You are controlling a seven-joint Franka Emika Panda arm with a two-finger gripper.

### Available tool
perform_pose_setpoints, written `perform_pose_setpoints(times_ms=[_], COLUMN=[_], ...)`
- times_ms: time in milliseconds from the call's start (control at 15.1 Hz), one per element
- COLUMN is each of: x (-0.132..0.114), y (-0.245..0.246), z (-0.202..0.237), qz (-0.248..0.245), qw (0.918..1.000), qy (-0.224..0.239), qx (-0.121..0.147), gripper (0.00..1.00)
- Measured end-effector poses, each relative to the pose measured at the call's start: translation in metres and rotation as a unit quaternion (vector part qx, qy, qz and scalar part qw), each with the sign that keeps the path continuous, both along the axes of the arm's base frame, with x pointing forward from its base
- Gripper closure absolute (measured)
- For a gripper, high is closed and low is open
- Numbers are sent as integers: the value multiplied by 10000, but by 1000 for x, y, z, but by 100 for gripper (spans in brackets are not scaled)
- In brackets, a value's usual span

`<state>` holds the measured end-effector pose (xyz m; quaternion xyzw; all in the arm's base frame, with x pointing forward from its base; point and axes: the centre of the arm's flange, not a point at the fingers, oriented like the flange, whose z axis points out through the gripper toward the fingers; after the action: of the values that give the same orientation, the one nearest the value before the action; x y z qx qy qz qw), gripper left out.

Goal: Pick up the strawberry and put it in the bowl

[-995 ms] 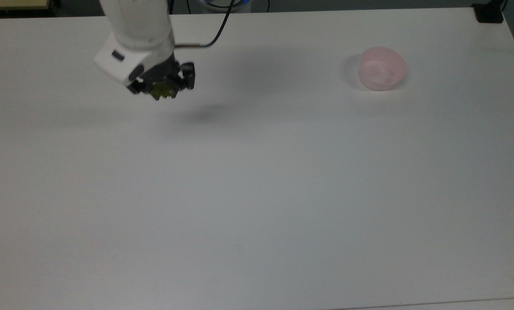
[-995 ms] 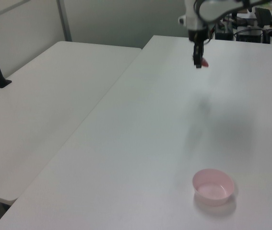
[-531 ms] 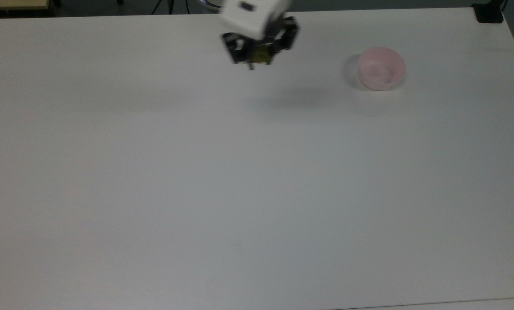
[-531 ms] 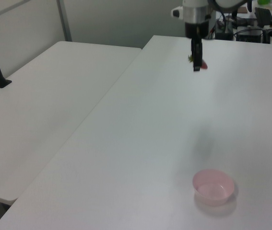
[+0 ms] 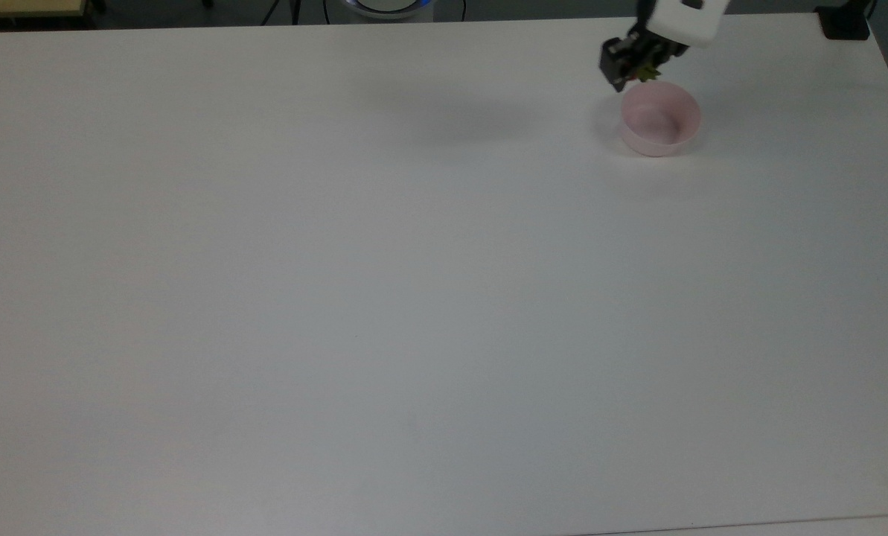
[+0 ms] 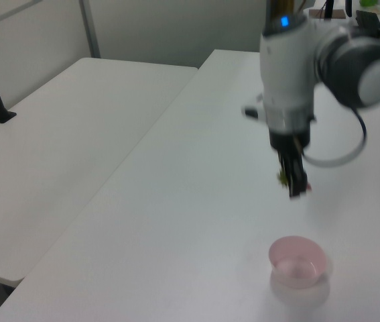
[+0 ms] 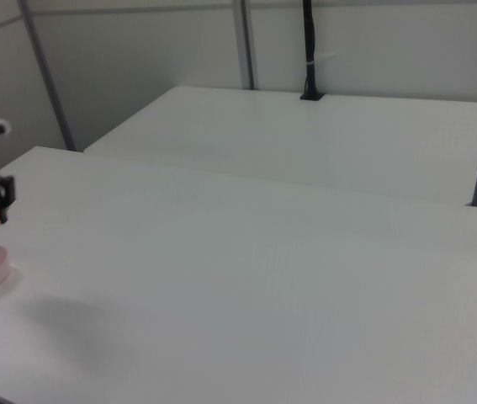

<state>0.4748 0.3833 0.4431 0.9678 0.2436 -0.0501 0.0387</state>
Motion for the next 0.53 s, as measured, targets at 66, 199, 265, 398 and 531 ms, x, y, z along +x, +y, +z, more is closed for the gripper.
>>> perform_pose_setpoints(times_ms=[66,199,265,398,531], x=[-10,-16,-16,-14,-13], y=[20,47,56,64,65], z=[-22,-63,-80,-103,-96], qz=[-41,-228,-309,-437,-460], qw=[10000,9996,9994,9988,9986], qy=[-24,-121,-169,-193,-239], qx=[-42,-79,-77,-102,-54], gripper=[59,57,57,38,18])
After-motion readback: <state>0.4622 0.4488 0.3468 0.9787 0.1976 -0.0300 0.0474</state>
